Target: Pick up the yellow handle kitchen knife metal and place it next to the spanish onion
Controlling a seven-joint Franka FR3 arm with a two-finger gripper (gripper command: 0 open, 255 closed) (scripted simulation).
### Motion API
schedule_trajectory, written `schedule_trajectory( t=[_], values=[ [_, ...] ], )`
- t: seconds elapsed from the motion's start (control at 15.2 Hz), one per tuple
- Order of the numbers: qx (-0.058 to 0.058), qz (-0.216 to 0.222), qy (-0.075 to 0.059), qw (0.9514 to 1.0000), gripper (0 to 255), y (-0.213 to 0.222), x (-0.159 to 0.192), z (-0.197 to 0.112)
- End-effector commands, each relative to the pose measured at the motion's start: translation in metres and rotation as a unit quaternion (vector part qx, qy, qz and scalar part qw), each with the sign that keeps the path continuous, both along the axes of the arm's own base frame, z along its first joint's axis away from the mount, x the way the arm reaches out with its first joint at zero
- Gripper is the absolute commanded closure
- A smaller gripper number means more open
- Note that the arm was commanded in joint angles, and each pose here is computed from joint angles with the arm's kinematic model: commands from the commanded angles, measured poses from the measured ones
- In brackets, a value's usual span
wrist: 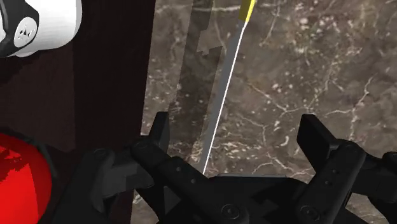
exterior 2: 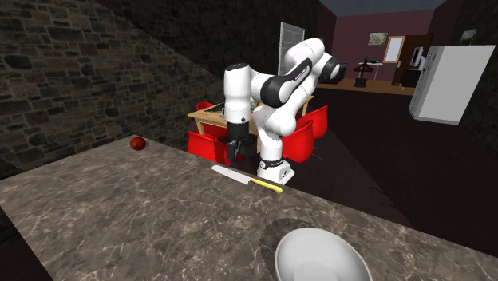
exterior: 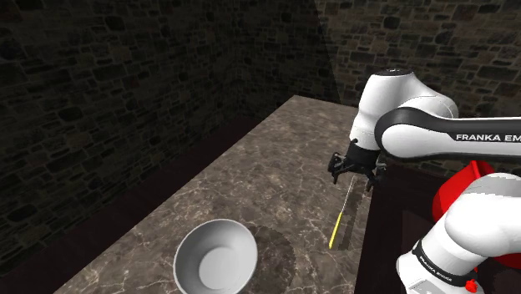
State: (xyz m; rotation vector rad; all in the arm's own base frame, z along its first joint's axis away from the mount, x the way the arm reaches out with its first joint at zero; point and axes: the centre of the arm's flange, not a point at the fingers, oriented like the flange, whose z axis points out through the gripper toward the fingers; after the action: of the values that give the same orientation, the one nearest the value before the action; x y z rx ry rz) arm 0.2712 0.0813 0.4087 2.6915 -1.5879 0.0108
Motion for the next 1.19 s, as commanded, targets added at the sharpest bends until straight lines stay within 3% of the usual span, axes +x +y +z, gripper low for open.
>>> schedule_trajectory(
  t=[0.0, 0.13, 0.59, 1.12],
  values=[
    [-0.001, -0.061, 0.006, 0.9981, 0, 0.011, -0.003, -0.024],
    [-0.002, -0.096, 0.010, 0.9953, 0, 0.019, -0.004, -0.039],
    [-0.002, -0.096, 0.010, 0.9953, 0, 0.018, -0.005, -0.079],
    [-0.002, -0.096, 0.010, 0.9953, 0, 0.018, -0.005, -0.079]
  ],
)
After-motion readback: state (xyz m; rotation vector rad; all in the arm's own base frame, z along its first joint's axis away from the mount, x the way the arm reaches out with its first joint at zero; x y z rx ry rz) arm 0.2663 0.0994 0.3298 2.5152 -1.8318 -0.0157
